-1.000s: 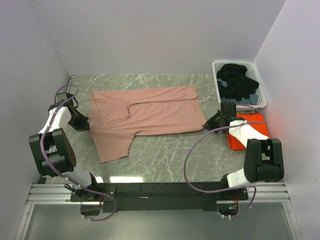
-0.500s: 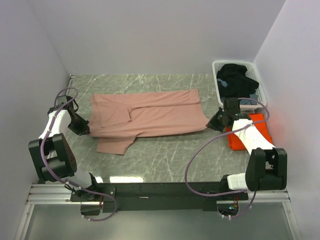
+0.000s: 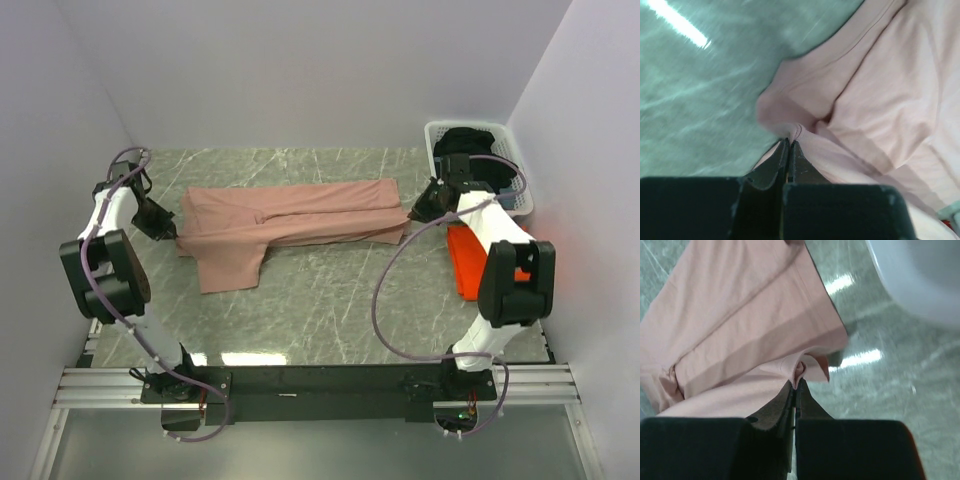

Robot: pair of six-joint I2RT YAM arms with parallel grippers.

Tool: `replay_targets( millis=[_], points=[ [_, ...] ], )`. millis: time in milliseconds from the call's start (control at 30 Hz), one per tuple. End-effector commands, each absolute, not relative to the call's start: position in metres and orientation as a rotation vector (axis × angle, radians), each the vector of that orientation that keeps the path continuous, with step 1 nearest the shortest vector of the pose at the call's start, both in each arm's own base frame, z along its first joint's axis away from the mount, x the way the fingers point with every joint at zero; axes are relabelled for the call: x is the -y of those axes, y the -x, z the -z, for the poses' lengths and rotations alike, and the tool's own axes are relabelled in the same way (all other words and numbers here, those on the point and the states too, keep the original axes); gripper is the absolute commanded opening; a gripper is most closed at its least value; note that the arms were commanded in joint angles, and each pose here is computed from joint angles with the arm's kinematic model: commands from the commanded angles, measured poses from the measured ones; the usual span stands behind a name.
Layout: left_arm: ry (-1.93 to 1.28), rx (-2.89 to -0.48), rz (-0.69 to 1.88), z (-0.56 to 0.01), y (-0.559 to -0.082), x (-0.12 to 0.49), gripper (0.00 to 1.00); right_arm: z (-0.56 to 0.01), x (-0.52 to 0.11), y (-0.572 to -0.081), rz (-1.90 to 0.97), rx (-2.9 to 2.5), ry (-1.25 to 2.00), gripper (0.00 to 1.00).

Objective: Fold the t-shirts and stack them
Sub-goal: Fold the tshirt

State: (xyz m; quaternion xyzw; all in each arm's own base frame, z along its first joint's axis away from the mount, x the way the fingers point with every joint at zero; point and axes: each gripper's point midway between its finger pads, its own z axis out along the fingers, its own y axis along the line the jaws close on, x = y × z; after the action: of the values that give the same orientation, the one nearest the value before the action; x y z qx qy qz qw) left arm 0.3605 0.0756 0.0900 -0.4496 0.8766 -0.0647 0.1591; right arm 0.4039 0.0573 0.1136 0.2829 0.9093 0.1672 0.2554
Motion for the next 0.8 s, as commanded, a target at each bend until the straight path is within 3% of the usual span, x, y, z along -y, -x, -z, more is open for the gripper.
replay_targets(
  millis=[0,333,767],
  points=[
    [1.261,-2.493,0.180,-0.092,-0.385,-0.088,0.01,-0.117,-0.050,-0.429,-0.420,-2.447,-0.728,0.00],
    [1.226,-2.504,0.213,-0.083,-0.427,-0.093,0.02,-0.099,-0.047,-0.468,-0.371,-2.466,-0.696,0.00],
    [1.246,-2.481,0.205,-0.062,-0.443,-0.097,0.09,-0.078,-0.044,-0.485,-0.341,-2.476,-0.666,0.04]
  ],
)
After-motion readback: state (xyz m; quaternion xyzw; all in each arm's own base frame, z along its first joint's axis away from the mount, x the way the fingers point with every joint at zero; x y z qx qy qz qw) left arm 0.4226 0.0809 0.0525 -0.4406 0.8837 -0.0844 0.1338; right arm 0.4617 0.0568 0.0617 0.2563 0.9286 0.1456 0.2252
